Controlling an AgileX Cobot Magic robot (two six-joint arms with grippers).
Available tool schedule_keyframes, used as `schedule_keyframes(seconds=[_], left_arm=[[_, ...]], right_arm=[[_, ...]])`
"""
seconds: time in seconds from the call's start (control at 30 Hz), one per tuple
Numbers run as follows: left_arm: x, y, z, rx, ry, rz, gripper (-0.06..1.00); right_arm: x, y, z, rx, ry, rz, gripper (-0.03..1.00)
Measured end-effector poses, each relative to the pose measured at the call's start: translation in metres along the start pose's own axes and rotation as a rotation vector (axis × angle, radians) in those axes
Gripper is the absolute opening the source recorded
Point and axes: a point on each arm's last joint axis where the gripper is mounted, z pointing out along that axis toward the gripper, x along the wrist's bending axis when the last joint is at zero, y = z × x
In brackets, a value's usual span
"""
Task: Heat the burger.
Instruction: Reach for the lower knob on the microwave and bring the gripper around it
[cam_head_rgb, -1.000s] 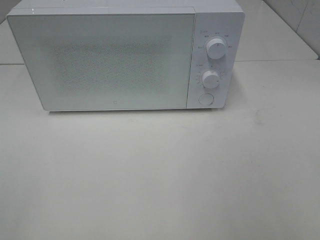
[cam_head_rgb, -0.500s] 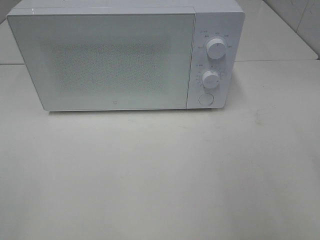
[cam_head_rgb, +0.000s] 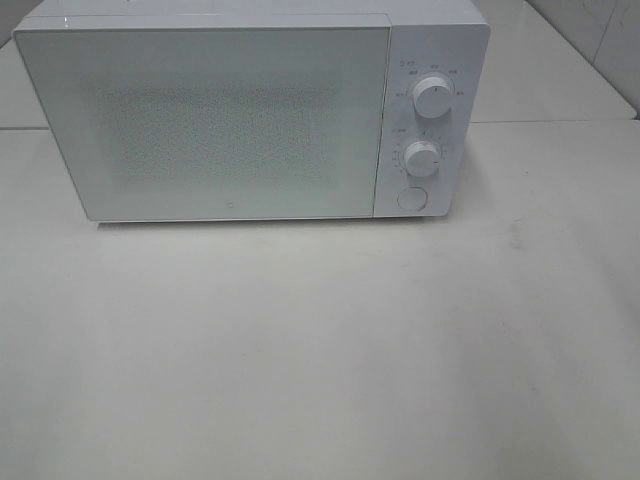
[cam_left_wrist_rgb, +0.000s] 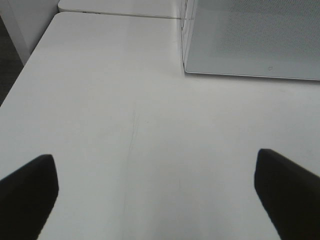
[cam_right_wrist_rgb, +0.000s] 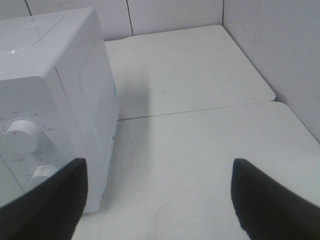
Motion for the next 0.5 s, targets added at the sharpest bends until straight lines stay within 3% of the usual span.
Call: schedule_keyframes(seconds=[0.07, 0.5], left_arm=[[0.0, 0.0, 0.0, 0.0, 0.0, 0.0, 0.99], [0.0, 0.0, 0.0, 0.0, 0.0, 0.0, 0.99]], right_arm=[[-0.003, -0.007, 0.014, -0.053, -0.015, -0.005, 0.76], [-0.008, -0.024, 0.056, -0.11, -0.053, -0.08, 0.76]])
